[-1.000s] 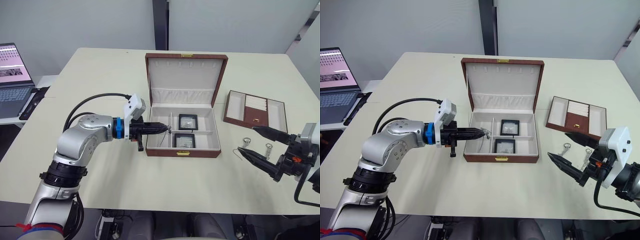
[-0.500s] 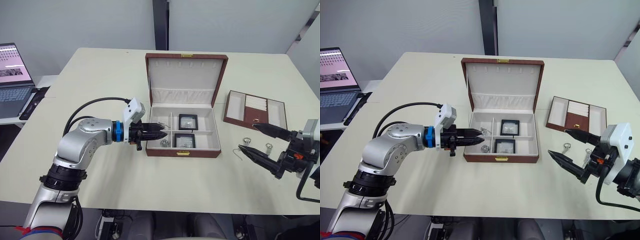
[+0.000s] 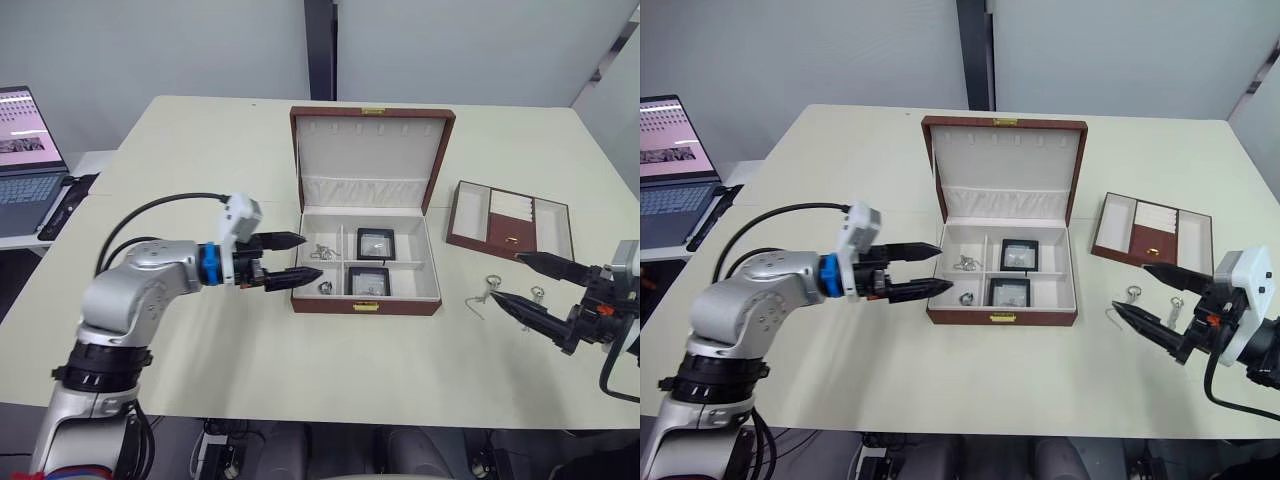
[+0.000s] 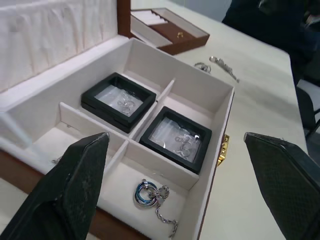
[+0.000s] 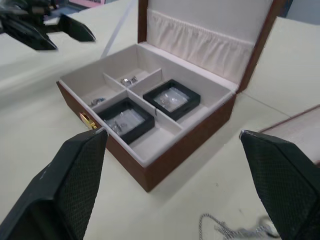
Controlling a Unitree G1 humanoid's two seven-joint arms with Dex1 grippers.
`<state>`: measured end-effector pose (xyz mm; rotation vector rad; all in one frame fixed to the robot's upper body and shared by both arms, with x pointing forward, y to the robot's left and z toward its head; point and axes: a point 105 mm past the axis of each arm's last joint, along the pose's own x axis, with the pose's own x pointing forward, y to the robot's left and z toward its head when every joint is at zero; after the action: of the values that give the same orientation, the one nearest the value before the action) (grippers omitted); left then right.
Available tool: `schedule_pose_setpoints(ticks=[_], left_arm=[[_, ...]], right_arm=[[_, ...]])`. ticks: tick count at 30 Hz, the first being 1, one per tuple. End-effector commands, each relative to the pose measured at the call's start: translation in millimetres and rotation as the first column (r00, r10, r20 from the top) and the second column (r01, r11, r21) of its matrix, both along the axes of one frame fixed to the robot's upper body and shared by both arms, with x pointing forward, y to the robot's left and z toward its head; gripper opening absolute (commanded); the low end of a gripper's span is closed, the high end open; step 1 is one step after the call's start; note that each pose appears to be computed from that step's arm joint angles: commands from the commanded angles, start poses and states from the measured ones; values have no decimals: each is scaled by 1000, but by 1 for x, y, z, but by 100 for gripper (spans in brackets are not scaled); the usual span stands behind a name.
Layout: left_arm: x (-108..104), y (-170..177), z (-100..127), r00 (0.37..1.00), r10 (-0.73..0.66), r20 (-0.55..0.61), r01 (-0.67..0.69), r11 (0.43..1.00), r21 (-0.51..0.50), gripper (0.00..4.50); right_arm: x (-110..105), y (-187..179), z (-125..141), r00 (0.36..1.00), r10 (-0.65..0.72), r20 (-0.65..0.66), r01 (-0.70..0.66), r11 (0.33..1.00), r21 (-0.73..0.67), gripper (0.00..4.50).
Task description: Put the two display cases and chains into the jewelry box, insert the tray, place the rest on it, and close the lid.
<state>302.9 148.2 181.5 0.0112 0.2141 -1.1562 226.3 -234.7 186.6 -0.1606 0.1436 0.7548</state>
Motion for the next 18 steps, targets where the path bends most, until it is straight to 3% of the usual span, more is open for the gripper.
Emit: schedule_pose_setpoints(ticks=[1, 5, 8, 18], left_arm=[[-3, 24, 16, 997, 72, 41, -71, 997, -25, 448], [-4, 91, -2, 953, 302, 38, -304, 950, 70, 448], [-9, 124, -8, 913, 404, 57, -408, 907, 108, 448], [-46, 186, -28, 772, 626, 110, -635, 748, 195, 448]], right_arm=[[4, -23, -1, 999, -34, 14, 34, 999, -38, 450], [14, -70, -23, 989, -137, -47, 132, 986, -100, 450], [19, -93, -32, 982, -178, -70, 169, 978, -124, 450], [27, -125, -50, 963, -249, -101, 234, 963, -135, 450]])
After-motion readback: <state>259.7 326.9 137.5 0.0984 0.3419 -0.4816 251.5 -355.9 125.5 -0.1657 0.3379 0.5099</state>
